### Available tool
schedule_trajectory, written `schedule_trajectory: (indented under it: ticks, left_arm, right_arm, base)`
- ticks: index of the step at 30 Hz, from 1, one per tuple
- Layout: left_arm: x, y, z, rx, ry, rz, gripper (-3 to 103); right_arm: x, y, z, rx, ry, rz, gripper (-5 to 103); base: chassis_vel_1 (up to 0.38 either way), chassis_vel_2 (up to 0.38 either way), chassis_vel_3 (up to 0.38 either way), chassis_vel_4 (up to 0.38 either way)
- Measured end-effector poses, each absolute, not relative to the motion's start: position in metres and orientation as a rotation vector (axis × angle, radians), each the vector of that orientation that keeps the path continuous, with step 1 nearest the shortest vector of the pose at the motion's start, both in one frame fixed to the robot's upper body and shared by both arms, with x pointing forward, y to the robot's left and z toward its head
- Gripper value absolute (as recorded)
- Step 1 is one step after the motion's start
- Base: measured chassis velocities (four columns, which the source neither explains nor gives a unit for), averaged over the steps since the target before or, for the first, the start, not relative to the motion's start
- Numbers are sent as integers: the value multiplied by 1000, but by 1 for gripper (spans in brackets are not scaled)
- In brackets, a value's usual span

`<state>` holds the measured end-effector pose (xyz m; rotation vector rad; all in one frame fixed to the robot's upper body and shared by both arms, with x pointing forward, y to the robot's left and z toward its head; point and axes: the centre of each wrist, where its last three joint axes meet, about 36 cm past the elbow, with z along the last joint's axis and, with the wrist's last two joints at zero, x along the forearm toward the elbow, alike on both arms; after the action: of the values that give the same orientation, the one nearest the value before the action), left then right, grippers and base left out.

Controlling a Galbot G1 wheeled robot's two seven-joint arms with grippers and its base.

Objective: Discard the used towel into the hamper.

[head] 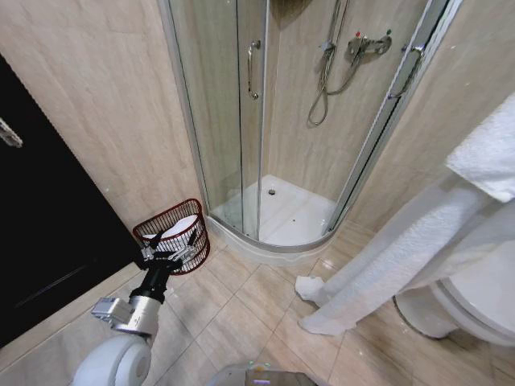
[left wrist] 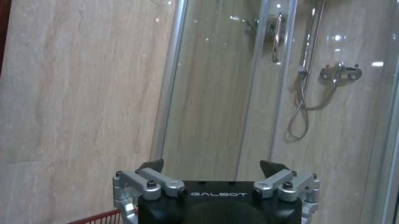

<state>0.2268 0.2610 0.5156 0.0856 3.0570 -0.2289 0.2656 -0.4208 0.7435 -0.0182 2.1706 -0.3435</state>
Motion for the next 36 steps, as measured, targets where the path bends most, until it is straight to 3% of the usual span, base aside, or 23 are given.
schedule_trajectory:
  ticks: [22, 36]
  left_arm:
    - [227, 261, 516, 86, 3057, -229, 100]
    - [227, 261, 516, 85, 3057, -229, 100]
  right_arm:
    - [270, -410, 733, -69, 2187, -330, 2]
    - [287, -458, 755, 1, 2183, -324, 2]
  base:
    - [0, 0, 0, 0]
    - [0, 0, 0, 0]
